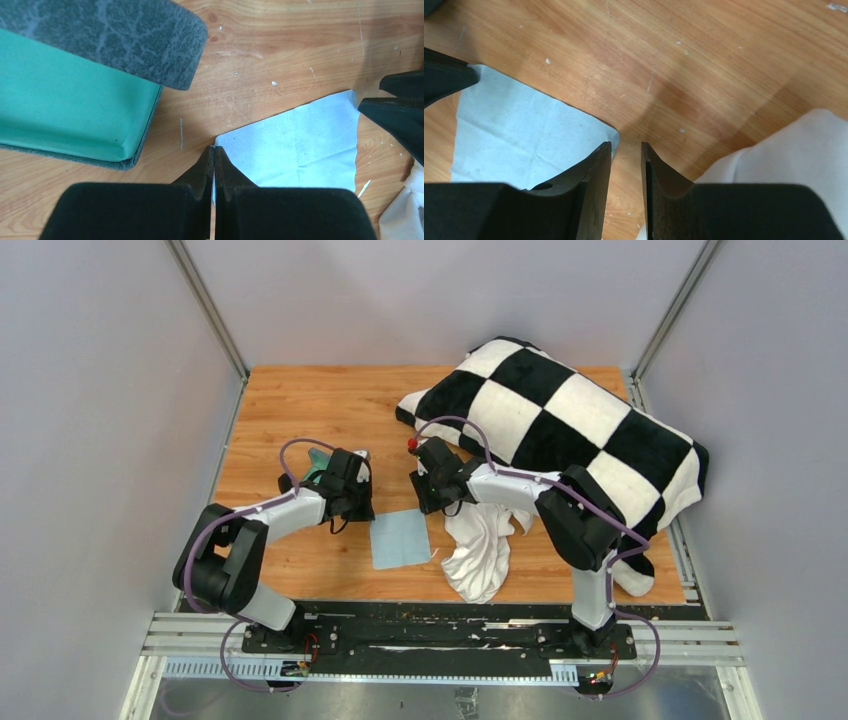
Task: Organize the sunglasses
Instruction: Fold the glasses cleaning cloth at the center of the board.
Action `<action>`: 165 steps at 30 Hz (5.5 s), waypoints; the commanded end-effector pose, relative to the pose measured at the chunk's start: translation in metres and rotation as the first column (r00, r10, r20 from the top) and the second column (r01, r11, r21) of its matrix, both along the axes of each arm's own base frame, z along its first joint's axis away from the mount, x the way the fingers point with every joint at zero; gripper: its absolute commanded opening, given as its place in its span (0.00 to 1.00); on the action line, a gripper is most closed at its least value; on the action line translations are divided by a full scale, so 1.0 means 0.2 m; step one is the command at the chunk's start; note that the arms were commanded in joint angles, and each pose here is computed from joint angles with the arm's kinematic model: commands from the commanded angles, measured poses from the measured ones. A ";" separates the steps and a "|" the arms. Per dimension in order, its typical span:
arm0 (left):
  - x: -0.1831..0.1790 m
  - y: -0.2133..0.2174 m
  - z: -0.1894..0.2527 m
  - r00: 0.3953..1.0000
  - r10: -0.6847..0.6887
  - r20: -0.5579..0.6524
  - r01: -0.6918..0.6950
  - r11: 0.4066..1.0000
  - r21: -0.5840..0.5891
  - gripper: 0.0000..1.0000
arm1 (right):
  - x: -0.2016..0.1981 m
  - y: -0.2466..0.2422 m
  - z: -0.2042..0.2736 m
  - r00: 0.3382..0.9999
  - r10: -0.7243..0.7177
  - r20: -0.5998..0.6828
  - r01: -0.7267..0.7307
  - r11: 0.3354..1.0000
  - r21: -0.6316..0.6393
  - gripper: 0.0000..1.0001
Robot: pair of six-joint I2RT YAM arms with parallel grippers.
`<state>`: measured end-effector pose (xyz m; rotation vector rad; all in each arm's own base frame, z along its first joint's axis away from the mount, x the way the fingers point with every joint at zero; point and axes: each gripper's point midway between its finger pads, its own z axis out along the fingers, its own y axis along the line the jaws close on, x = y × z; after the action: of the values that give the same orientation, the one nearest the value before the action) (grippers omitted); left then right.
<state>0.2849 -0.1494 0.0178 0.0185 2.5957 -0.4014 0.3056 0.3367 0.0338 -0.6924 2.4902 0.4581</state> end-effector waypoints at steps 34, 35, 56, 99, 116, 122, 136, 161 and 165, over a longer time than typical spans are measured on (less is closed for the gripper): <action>-0.05 -0.05 0.20 0.999 -0.032 0.040 0.035 0.995 -0.092 0.00 | -0.07 0.14 0.16 0.994 0.106 -0.038 -0.099 0.984 0.148 0.00; -0.06 -0.05 0.21 0.999 -0.034 0.040 0.038 0.994 -0.101 0.00 | -0.08 0.13 0.16 0.993 0.108 -0.042 -0.100 0.984 0.149 0.00; -0.29 -0.05 0.12 0.999 -0.029 -0.014 0.026 0.982 -0.188 0.00 | -0.32 0.05 0.13 0.986 0.139 -0.088 -0.125 0.982 0.145 0.00; -0.47 -0.07 0.03 0.998 -0.015 -0.063 0.002 0.979 -0.202 0.00 | -0.46 0.01 0.05 0.981 0.158 -0.116 -0.149 0.985 0.089 0.24; -0.47 -0.07 0.05 0.999 -0.015 -0.049 0.004 0.978 -0.208 0.00 | -0.56 0.03 -0.03 0.958 0.224 -0.181 -0.211 0.974 0.087 0.20; -0.47 -0.07 0.06 0.999 -0.014 -0.048 0.004 0.979 -0.204 0.00 | -0.60 0.03 -0.01 0.944 0.273 -0.185 -0.260 0.961 0.089 0.20; -0.48 -0.08 0.06 0.998 -0.023 -0.056 0.010 0.977 -0.213 0.00 | -0.71 0.03 0.03 0.900 0.381 -0.211 -0.364 0.924 0.113 0.19; -0.57 -0.04 0.10 0.998 -0.032 -0.045 0.022 0.976 -0.216 0.30 | -0.57 0.11 0.08 0.941 0.306 -0.146 -0.293 0.951 0.101 0.31; -0.59 -0.02 0.11 0.999 -0.016 -0.044 0.007 0.977 -0.212 0.40 | -0.60 0.10 0.03 0.932 0.315 -0.177 -0.302 0.948 0.097 0.28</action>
<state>0.1789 -0.1592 0.0454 -0.0417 2.5523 -0.7100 0.1920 0.3549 0.0470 -1.0522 2.5006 0.7502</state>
